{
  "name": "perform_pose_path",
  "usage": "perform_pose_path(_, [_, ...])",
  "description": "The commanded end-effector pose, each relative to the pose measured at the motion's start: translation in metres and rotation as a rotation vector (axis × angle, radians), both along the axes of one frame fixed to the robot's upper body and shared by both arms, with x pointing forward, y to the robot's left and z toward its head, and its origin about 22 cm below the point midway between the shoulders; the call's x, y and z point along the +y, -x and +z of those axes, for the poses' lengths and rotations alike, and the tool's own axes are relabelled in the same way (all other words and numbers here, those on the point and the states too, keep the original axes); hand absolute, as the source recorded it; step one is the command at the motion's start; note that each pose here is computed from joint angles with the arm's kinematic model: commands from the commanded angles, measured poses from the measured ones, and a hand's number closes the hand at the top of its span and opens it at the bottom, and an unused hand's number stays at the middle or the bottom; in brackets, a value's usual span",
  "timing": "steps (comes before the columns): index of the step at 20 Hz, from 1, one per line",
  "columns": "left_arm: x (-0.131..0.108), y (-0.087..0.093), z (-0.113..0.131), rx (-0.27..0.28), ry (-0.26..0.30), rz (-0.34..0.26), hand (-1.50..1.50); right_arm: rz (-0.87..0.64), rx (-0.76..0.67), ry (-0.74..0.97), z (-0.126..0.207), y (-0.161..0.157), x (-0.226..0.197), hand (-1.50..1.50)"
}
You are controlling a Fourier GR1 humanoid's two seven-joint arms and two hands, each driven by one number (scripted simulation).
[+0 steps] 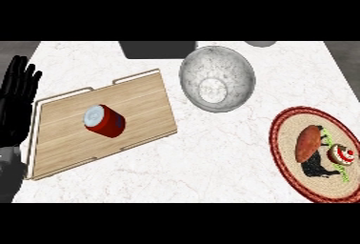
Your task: Pick the cupcake from the placemat and place it in the bowl
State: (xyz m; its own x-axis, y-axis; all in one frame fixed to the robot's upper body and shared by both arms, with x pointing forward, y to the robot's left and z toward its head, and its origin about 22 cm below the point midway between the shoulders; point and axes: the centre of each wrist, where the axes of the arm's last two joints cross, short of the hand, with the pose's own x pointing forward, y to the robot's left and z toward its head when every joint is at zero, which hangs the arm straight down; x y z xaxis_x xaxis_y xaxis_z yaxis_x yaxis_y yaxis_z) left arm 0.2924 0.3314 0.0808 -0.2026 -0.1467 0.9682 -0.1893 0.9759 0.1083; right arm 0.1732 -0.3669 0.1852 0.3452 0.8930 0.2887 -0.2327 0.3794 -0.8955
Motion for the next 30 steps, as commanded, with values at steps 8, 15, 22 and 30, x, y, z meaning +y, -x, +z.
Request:
perform_pose_path(8, [0.0, 0.01, -0.013, -0.007, 0.007, -0.001, 0.0, -0.028, 0.072, -0.029, -0.067, -0.011, -0.014, -1.5])
perform_pose_path(15, [0.009, -0.013, 0.009, -0.002, 0.012, -0.004, 0.0, -0.06, 0.085, -0.007, -0.065, -0.017, -0.021, -1.5])
perform_pose_path(22, [0.001, -0.001, -0.006, 0.003, -0.014, -0.02, 0.0, -0.041, 0.034, -0.049, -0.118, -0.029, -0.057, -1.5])
perform_pose_path(30, [0.009, 0.009, -0.001, -0.005, -0.008, -0.013, 0.0, 0.015, 0.031, -0.037, -0.117, -0.05, -0.04, -1.5])
